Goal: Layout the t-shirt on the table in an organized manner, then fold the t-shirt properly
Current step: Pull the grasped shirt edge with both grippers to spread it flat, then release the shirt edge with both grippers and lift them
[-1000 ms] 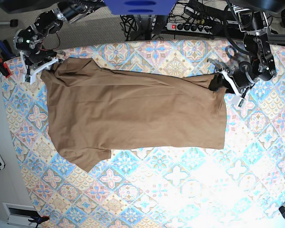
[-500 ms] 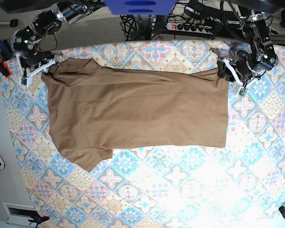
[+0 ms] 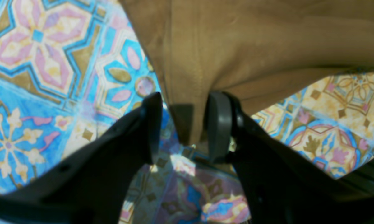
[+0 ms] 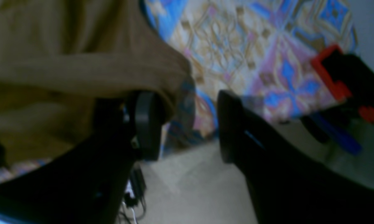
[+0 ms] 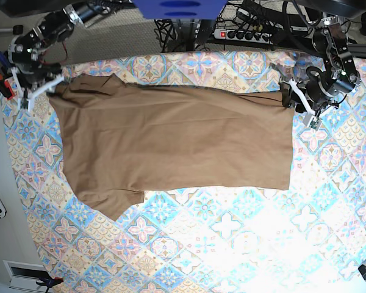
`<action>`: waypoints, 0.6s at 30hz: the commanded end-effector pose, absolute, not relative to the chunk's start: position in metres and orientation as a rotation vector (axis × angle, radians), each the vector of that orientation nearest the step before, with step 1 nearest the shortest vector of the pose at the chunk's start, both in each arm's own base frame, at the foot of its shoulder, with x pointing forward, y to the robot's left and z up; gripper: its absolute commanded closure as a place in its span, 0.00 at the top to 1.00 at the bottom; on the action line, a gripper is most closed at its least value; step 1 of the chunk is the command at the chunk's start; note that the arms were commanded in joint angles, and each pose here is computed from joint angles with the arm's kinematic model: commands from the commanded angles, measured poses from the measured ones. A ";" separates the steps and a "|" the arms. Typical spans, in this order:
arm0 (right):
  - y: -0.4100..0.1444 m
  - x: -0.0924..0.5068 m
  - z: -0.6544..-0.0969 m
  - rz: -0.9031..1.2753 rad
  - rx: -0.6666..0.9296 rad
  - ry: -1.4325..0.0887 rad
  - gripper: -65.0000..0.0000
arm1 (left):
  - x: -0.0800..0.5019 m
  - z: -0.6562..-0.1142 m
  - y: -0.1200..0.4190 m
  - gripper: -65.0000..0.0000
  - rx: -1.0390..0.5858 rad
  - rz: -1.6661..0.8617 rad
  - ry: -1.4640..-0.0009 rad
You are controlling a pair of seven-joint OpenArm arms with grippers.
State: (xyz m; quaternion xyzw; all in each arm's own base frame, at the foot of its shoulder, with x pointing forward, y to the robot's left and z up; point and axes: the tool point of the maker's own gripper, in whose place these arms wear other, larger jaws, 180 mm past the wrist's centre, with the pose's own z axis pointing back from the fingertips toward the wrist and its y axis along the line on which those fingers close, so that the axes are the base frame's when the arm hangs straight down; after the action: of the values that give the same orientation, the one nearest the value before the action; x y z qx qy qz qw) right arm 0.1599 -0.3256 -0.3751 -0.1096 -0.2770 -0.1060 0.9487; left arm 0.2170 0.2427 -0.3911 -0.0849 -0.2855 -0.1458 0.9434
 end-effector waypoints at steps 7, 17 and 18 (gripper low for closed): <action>-0.328 0.169 -0.367 -0.191 -0.236 -0.594 0.41 | 0.224 -0.381 0.248 0.37 -0.154 -0.304 -0.614; -0.294 0.203 -0.368 -0.061 -0.170 -0.625 0.41 | 0.222 -0.382 0.248 0.37 -0.154 -0.303 -0.607; -0.294 0.205 -0.367 -0.062 -0.170 -0.631 0.41 | 0.222 -0.382 0.248 0.37 -0.154 -0.303 -0.607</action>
State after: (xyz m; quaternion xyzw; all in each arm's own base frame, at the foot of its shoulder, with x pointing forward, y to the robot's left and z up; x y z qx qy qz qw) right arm 0.1992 -0.2881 -0.3769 -0.0727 -0.2936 -0.0323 0.9526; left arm 0.2143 0.2434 -0.3928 -0.0837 -0.2807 -0.1454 0.9450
